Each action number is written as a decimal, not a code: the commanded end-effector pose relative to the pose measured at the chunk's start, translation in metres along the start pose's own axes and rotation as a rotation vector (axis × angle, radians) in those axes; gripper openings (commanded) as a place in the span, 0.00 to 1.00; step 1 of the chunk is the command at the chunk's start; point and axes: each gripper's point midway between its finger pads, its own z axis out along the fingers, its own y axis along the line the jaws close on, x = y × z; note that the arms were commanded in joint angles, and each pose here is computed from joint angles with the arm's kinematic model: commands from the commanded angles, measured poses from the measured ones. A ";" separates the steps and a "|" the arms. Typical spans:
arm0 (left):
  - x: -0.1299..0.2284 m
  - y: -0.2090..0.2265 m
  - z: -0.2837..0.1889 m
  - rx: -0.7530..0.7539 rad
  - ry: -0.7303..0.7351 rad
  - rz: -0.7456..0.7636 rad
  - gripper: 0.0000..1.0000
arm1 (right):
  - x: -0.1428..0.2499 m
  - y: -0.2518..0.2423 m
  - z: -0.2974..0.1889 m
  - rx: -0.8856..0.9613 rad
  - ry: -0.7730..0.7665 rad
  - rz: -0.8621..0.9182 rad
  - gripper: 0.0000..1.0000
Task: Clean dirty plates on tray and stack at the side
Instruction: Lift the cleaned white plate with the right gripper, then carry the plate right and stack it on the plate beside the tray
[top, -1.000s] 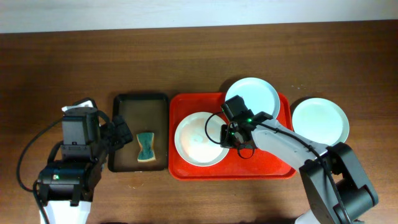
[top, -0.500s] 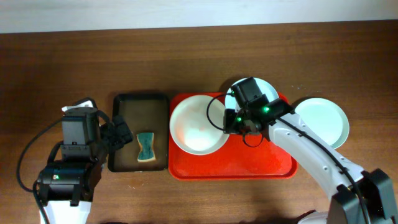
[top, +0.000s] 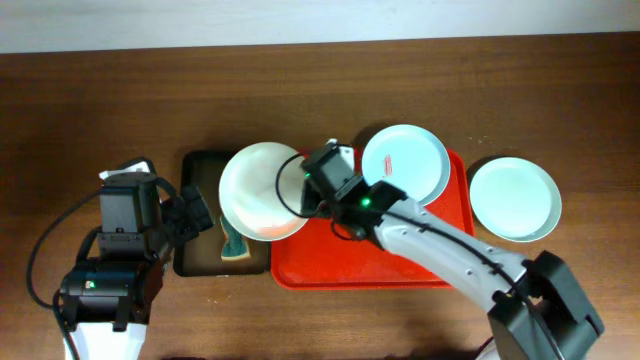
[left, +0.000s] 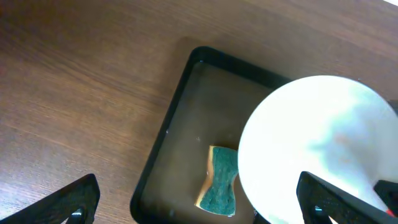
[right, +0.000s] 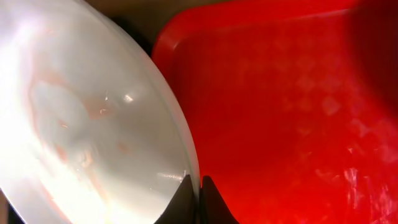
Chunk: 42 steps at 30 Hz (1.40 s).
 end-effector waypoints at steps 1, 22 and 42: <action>-0.005 0.000 -0.003 0.001 -0.015 -0.020 0.99 | -0.021 0.008 -0.006 0.053 -0.134 -0.013 0.04; -0.005 0.000 -0.003 0.001 -0.015 -0.020 0.99 | -0.116 0.097 -0.050 0.399 -0.545 -0.726 0.04; -0.005 0.000 -0.003 0.001 -0.015 -0.020 0.99 | -0.143 0.180 -0.135 0.496 -0.856 -1.179 0.04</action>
